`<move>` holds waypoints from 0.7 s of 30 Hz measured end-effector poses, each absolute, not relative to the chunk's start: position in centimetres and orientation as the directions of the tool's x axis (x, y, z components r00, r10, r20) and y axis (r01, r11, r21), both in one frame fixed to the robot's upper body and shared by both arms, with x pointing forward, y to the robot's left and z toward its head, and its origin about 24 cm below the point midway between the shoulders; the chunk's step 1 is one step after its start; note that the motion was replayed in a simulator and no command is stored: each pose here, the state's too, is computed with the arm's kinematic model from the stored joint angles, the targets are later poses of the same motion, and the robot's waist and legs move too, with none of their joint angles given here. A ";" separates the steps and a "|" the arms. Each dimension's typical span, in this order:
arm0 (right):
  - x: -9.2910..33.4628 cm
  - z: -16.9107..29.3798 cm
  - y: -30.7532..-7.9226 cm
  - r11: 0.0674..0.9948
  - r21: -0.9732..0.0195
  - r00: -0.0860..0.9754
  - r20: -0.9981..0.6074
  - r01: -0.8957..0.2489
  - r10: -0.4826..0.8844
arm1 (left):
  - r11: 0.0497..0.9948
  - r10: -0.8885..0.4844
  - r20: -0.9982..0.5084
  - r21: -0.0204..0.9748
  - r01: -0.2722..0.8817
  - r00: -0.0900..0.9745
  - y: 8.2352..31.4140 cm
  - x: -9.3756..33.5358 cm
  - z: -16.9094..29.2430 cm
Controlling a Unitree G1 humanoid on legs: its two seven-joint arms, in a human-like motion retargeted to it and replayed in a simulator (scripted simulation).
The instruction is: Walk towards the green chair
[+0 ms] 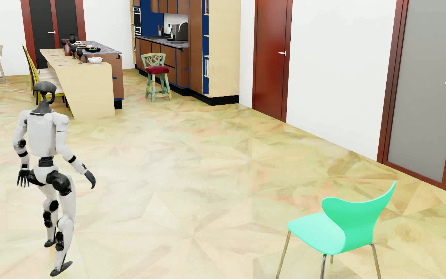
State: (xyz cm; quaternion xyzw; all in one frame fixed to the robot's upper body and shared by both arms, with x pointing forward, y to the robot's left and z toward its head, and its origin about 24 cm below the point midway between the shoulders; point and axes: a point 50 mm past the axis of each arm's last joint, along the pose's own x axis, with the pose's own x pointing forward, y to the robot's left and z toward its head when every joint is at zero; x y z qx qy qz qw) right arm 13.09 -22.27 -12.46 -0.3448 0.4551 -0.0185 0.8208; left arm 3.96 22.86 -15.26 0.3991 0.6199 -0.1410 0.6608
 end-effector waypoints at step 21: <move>1.9 -15.4 -21.6 0.865 -0.386 0.206 -0.920 -0.320 -0.334 | 0.485 0.162 -0.583 0.750 0.450 0.796 18.8 23.2 -7.2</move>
